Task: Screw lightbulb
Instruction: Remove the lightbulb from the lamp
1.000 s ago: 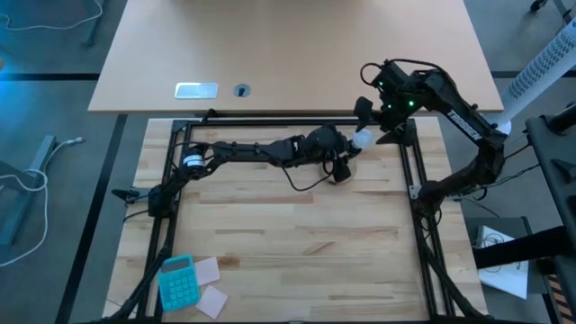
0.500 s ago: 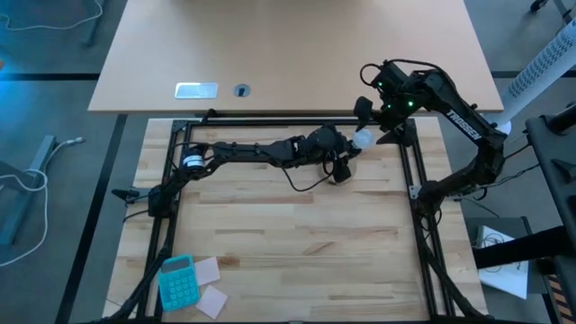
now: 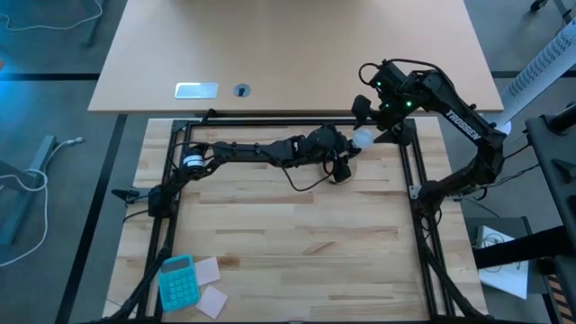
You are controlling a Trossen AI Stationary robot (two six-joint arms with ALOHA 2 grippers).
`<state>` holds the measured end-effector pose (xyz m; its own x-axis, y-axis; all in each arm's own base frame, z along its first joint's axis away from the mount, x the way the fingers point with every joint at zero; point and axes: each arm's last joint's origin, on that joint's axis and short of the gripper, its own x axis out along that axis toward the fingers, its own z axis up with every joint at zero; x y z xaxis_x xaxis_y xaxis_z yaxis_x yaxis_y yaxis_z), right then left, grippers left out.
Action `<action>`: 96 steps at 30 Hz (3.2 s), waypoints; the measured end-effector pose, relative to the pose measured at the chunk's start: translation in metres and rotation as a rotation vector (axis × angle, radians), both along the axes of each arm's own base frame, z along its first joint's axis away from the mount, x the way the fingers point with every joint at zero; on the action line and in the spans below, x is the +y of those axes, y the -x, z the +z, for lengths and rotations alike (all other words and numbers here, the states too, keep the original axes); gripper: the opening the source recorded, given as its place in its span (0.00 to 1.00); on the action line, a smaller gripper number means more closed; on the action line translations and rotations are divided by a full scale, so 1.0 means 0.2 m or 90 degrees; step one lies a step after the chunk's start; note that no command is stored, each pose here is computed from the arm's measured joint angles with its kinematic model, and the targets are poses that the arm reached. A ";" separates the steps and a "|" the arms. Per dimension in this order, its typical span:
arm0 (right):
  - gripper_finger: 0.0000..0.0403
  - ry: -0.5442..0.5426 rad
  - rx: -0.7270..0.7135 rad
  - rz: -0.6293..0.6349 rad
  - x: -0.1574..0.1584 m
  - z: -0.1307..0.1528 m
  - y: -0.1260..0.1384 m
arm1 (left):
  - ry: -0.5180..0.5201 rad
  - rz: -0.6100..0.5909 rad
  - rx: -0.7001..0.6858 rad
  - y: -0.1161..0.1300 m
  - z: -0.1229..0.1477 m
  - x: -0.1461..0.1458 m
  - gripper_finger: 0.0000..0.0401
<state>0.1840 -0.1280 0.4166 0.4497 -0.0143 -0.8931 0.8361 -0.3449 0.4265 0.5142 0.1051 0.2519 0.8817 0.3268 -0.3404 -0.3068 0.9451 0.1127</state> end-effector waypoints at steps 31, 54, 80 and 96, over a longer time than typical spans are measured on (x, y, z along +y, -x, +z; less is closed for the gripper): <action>0.65 0.051 0.025 0.175 -0.02 -0.06 -0.08 | 0.000 0.000 0.006 0.00 -0.01 0.00 0.36; 0.64 0.184 0.012 0.311 -0.03 -0.01 -0.08 | -0.012 -0.018 0.010 0.00 -0.01 -0.02 0.36; 0.83 0.023 0.043 0.043 0.05 -0.03 -0.09 | -0.016 -0.014 0.009 0.00 0.00 -0.02 0.36; 0.63 0.048 0.068 0.140 0.05 -0.06 -0.12 | -0.013 -0.012 0.009 0.00 -0.01 -0.02 0.36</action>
<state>0.2070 -0.1175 0.4051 0.3522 0.0051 -0.9359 0.9294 -0.1198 0.3491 0.5149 0.1016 0.2507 0.8828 0.3169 -0.3468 -0.2869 0.9482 0.1363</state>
